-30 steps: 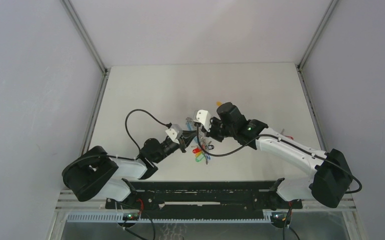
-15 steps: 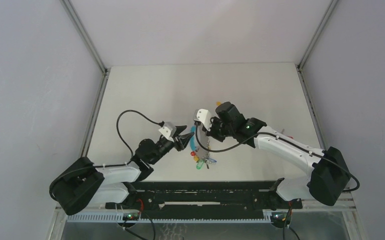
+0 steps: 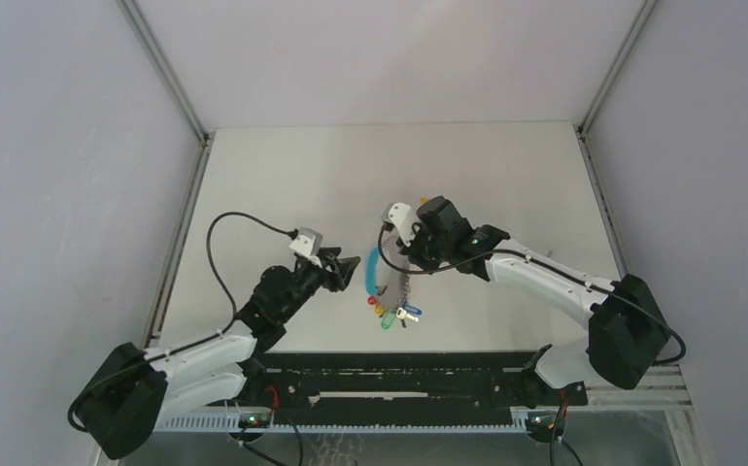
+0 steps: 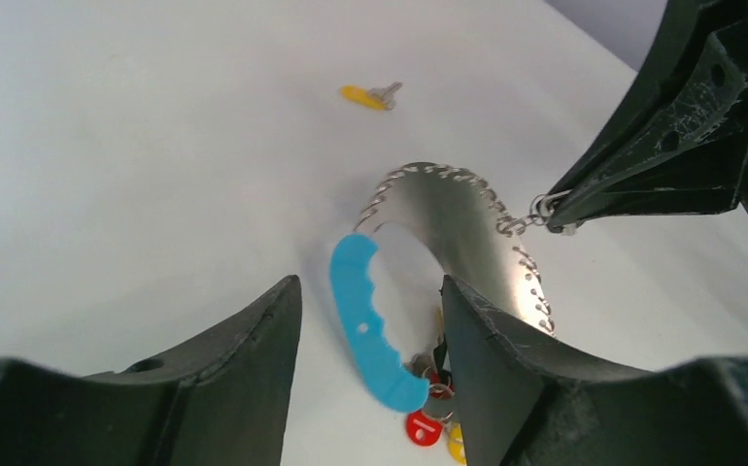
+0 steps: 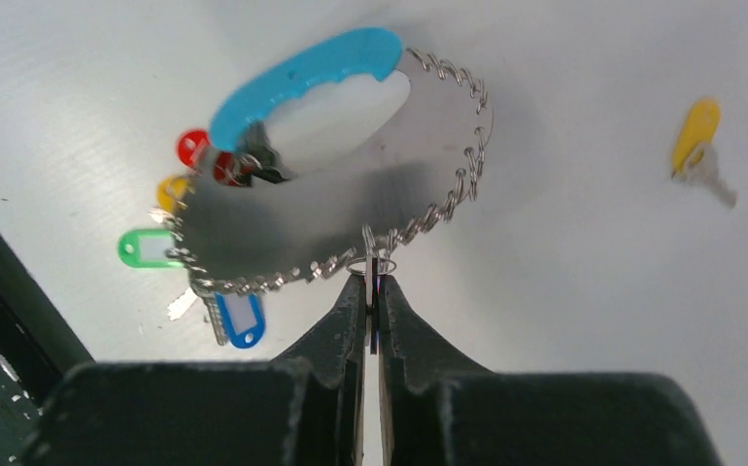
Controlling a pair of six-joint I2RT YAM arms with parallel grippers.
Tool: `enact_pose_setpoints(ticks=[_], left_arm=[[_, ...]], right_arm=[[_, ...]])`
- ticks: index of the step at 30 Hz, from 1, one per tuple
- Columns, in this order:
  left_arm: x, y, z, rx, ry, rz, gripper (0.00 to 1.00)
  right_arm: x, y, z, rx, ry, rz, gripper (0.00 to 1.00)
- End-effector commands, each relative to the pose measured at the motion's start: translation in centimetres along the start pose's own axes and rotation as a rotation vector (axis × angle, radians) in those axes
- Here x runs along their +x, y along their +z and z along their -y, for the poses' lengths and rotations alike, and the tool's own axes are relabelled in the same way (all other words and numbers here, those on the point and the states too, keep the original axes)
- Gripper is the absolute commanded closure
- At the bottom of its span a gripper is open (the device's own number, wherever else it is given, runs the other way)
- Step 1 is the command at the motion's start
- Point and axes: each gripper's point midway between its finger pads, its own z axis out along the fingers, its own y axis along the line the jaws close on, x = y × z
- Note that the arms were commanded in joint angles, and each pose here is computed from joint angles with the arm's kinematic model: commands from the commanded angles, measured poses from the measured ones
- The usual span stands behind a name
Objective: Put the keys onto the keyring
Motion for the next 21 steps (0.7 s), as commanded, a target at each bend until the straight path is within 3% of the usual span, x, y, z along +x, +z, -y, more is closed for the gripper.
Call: enact_pose_setpoints(ticks=[1,7,11,14,18,21], left_arm=[[-1.5,-1.0,-1.5,-0.112,-0.072,-0.012,0.38],[-3.1,-3.7,-3.5,-0.248,-0.144,0.041,0.31],[-3.8,-5.3,-4.2,-0.303,-0.206,0.077,0.28],[-4.6,-6.6,-4.6,-0.338,-0.239,0.094,0.17],[-6.9,-8.5,-4.5,-0.358,-0.277,0.137,0.02],[-8.3,-10.1,-4.6,-0.388,-0.302,0.156,0.00]], right_arm=[[2.3,0.1,1.7,0.073,0.208,-0.028,1.00],[7.9,1.2,1.3,0.123,0.384,-0.134,1.00],[8.7,0.5,1.8,0.202,0.427,-0.163,1.00],[9.0,-0.1,2.3,0.227,0.503,-0.166,1.00],[9.6,-0.3,1.1,0.199,0.574,-0.178,0.83],[10.3,-0.4,0.2,0.197,0.599,-0.195,0.75]])
